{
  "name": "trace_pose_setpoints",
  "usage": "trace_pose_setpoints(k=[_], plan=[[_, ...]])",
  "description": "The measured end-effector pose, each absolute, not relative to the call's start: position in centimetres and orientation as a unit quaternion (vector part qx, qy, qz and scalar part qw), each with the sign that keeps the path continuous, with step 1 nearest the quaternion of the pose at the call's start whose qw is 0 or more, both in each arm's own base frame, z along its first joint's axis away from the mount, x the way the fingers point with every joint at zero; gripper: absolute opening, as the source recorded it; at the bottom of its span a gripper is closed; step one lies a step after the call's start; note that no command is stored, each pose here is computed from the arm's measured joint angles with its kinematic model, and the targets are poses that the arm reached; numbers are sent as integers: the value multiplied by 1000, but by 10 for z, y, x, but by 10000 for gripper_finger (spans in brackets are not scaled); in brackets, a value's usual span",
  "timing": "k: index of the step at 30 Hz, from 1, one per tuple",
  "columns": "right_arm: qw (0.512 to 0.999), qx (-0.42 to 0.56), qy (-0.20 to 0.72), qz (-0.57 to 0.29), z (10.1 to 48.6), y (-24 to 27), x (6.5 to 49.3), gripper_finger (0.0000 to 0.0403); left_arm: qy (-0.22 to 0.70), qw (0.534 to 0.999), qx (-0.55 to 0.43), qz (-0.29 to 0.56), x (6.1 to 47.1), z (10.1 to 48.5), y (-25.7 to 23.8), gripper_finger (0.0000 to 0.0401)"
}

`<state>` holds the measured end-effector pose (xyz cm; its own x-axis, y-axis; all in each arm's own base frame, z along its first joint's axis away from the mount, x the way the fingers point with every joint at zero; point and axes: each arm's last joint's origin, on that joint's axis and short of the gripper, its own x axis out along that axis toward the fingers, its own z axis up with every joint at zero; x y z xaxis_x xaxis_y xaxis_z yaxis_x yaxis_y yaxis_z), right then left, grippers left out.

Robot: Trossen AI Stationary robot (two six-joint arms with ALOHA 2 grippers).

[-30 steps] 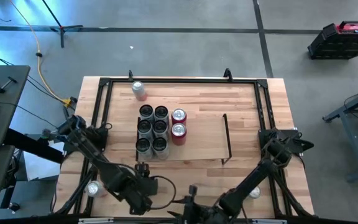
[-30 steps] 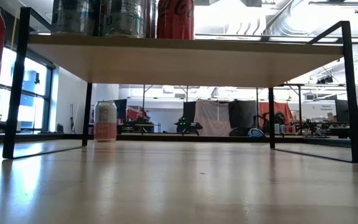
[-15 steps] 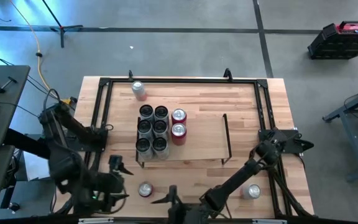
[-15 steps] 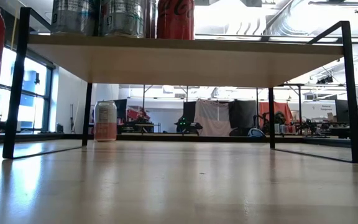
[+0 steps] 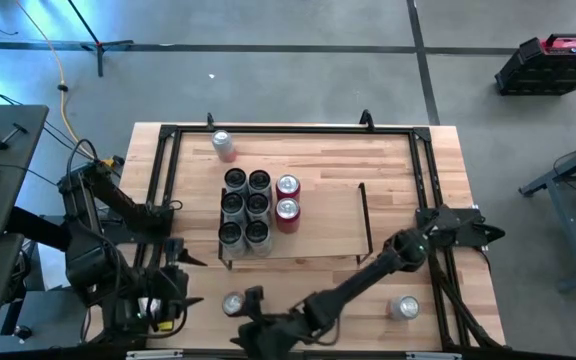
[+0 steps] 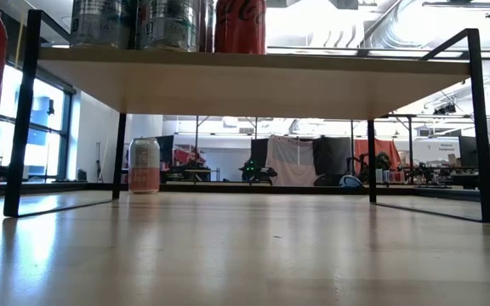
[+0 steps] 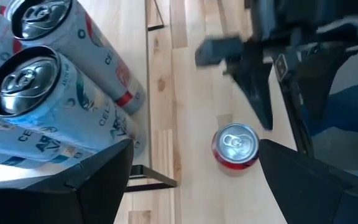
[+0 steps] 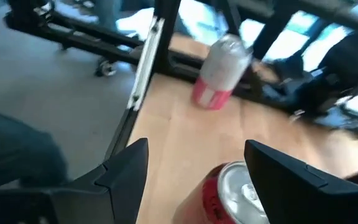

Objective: Place canned beverage on shelf
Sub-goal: Put the red soda can aligned with the other red soda cans on the shelf

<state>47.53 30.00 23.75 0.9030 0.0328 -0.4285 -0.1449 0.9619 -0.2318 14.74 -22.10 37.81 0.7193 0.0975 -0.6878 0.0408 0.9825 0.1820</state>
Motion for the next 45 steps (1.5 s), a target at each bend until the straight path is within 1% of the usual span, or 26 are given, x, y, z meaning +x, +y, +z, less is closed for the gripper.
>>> trace_pose_setpoints(k=[2,6,10,19,23,27,33,37,40,43,45], plan=[[965,-117,227,63,231,292,481,252,375,922,97,18,147,378,-220,335],[961,-111,246,52,220,280,486,252,381,918,105,23,146,377,-218,335],[956,-111,264,56,214,279,485,252,384,916,107,30,147,377,-216,335],[952,-109,281,59,212,285,479,252,382,917,103,44,153,377,-211,335],[950,-89,292,71,211,285,478,252,381,917,102,48,154,377,-210,335],[949,-88,297,61,211,284,477,252,377,919,104,55,156,378,-209,335],[940,-97,322,58,217,285,471,252,377,918,105,55,156,378,-209,335],[929,-107,353,27,228,282,463,252,377,918,105,55,156,378,-209,335],[927,-105,361,3,235,280,455,252,378,918,105,55,156,378,-208,335],[931,-103,349,-15,242,281,453,252,378,918,106,56,156,378,-208,335],[944,-109,312,-16,248,285,457,252,378,918,106,56,156,377,-208,335]])
